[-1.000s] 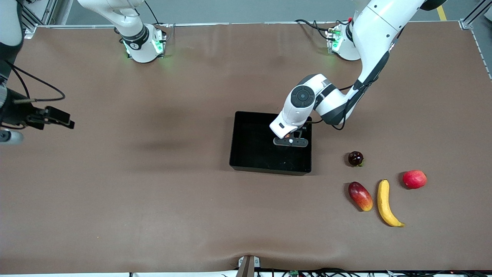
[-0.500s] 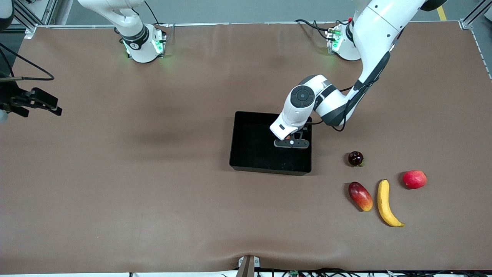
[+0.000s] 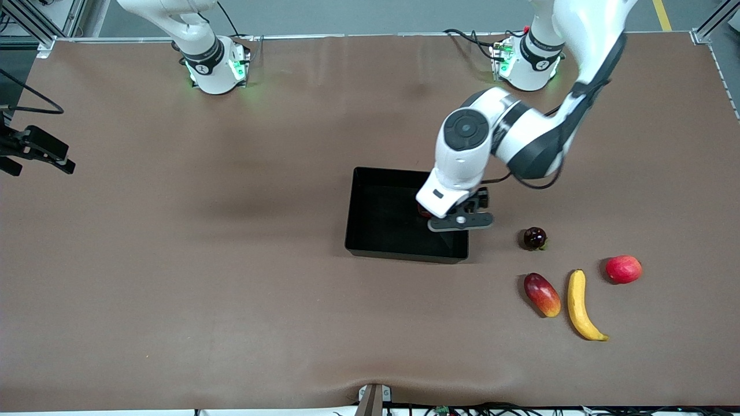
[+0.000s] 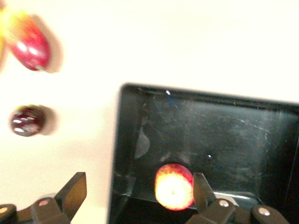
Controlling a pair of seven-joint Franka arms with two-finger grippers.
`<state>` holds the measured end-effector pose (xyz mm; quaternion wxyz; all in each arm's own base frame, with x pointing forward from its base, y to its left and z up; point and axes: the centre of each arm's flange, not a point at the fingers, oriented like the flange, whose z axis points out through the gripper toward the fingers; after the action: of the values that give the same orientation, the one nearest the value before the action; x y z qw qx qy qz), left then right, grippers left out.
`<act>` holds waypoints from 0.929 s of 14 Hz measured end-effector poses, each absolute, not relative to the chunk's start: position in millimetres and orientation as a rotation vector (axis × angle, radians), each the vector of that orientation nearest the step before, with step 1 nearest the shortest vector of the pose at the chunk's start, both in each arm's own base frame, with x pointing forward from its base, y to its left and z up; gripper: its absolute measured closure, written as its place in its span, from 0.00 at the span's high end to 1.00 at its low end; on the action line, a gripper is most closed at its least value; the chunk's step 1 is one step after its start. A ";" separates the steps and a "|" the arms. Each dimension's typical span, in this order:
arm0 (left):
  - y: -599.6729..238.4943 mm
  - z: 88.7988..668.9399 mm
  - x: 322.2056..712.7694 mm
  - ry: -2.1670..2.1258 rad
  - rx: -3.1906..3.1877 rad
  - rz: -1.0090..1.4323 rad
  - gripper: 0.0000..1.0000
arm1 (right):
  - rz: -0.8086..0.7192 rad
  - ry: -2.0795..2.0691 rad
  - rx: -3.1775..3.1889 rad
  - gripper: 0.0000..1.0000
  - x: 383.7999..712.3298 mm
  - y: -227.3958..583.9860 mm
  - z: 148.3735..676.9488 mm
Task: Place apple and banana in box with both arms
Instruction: 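Lower the apple into the box and open the left gripper, then move the left gripper over to the yellow banana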
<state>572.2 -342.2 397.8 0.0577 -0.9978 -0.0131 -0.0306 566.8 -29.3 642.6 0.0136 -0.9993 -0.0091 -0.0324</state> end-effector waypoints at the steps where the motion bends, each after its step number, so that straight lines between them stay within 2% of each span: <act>1: -324.0 408.3 584.7 -0.022 -3.021 -0.096 1.00 | -0.067 -0.031 -3.112 1.00 564.5 -28.2 641.1; 5: -200.7 411.0 640.2 0.109 -3.010 -0.055 1.00 | -0.032 -0.028 -3.111 1.00 561.6 -29.3 641.0; 8: -124.9 399.9 666.5 0.206 -3.023 -0.048 1.00 | -0.048 -0.026 -3.114 1.00 561.2 -30.6 647.2; 13: 2.7 335.7 710.0 0.331 -3.106 -0.177 1.00 | -0.046 -0.023 -3.115 1.00 560.5 -31.4 648.9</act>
<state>710.0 2.7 335.7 0.0063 -0.9928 0.1059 -0.0565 560.5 -31.4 648.9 0.0132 -0.9998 -0.0074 -0.0148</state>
